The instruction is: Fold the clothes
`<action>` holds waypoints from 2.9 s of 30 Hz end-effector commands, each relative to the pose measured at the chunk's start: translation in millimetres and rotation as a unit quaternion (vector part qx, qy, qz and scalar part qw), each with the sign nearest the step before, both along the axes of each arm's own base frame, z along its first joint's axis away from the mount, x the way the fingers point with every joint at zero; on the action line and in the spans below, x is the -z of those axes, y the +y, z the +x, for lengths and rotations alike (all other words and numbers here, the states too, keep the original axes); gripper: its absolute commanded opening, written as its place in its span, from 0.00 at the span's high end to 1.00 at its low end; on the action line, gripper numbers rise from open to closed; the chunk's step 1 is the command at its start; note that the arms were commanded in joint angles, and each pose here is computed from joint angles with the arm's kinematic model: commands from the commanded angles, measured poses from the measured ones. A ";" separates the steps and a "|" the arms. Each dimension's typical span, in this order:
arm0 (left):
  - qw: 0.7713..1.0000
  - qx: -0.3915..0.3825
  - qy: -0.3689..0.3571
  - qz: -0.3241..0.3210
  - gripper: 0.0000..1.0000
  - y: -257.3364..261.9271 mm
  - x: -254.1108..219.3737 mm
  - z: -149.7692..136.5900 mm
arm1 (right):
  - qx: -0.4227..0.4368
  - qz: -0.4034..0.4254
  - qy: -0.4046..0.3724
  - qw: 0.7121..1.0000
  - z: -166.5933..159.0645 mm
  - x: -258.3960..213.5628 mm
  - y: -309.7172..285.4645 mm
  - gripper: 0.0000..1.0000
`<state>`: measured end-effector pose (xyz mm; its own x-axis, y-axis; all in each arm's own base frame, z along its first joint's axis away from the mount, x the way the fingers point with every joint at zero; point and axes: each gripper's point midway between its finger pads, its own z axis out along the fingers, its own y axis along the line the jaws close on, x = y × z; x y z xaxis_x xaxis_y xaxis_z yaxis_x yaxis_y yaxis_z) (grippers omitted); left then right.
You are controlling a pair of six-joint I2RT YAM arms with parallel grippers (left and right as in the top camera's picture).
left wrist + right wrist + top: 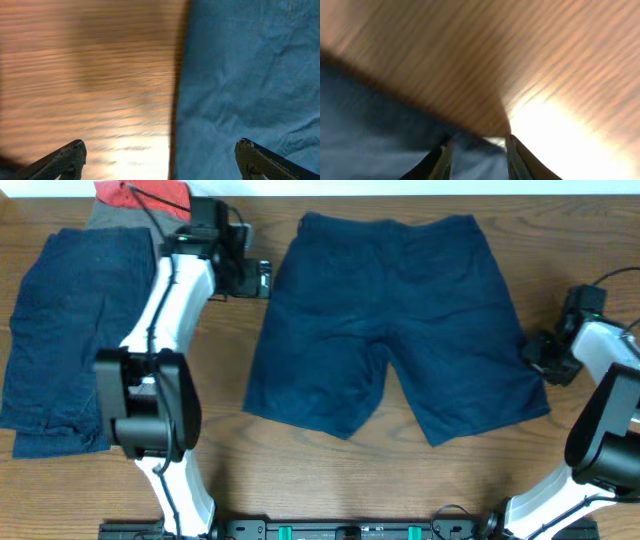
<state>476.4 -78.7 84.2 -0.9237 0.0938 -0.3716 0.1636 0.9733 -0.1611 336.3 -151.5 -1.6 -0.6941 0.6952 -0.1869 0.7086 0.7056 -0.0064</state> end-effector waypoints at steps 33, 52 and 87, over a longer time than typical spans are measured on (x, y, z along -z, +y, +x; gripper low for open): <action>0.982 0.146 -0.117 0.024 0.09 -78.3 71.4 65.3 | -0.279 -0.014 -0.064 0.958 100.9 -138.7 111.0 0.42; 0.993 -0.026 0.117 0.001 0.73 -19.5 67.8 -26.2 | -0.289 0.002 -0.053 0.956 95.2 -133.9 152.4 0.44; 0.994 -0.104 0.002 0.012 0.39 55.9 -92.6 -53.3 | -0.463 0.080 0.081 0.879 34.0 -21.6 352.4 0.41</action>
<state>419.7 -32.6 178.4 -0.9287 -0.0697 -0.3641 -0.0164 0.9889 -0.1474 379.8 198.8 32.2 -0.9831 -0.1803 -0.0319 -0.1828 0.9763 0.1161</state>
